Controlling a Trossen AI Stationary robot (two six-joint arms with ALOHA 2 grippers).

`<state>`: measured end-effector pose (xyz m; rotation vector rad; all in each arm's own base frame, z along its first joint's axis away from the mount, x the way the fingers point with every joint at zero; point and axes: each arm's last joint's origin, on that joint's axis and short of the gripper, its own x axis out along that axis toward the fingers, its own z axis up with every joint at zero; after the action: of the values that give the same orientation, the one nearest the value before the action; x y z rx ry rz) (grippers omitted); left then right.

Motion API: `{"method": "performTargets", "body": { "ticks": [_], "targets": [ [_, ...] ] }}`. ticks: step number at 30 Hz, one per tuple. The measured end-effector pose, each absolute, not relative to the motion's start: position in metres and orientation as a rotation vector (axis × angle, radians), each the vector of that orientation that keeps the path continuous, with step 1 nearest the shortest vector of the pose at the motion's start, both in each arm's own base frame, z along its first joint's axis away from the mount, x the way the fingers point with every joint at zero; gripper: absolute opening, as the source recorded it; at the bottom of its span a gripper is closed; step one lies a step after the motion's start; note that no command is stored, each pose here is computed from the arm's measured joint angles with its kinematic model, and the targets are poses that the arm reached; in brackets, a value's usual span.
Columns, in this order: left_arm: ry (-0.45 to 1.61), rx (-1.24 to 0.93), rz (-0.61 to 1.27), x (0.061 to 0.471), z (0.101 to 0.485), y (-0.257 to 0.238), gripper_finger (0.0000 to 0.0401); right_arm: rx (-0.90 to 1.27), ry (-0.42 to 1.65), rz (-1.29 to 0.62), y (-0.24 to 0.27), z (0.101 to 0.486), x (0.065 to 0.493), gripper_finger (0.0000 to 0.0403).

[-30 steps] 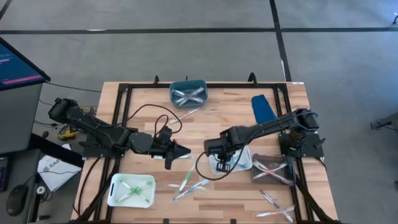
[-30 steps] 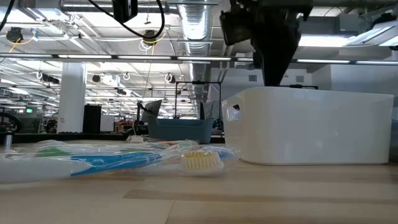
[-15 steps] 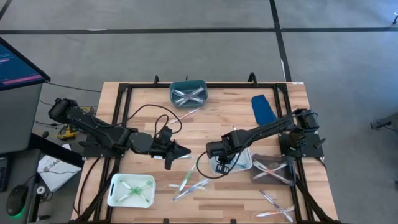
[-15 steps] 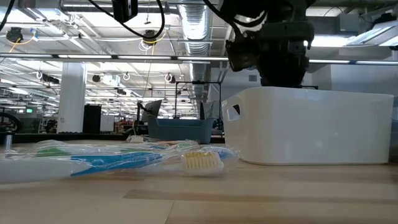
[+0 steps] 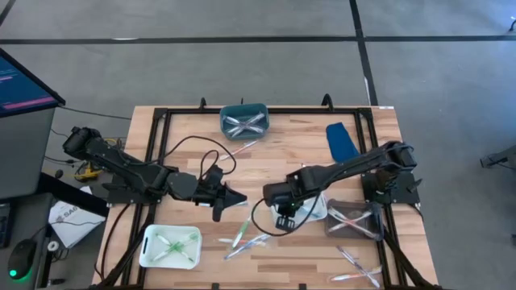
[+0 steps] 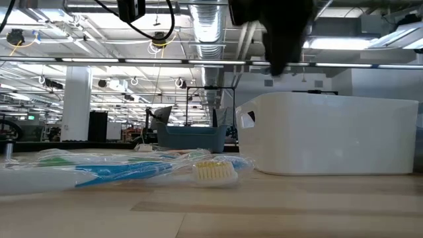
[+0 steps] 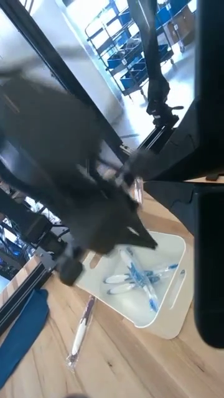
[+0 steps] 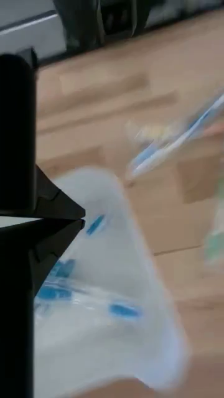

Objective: Pick & Place Toothbrushes
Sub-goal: Adjust the white bin on the table

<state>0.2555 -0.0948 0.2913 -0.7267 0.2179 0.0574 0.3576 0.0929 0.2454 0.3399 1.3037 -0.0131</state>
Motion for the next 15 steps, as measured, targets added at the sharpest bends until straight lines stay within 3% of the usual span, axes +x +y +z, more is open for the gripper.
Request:
{"method": "performTargets", "body": {
  "ticks": [8,15],
  "targets": [
    [0.219,-0.725,0.060,0.256,0.291,-0.095,0.0000,0.239,1.274,-0.207,0.061,0.295,0.358,0.0000],
    [0.214,-0.725,0.070,0.256,0.291,-0.094,0.0000,0.238,1.454,-0.396,0.020,0.267,0.344,0.0000]
  ]
}}
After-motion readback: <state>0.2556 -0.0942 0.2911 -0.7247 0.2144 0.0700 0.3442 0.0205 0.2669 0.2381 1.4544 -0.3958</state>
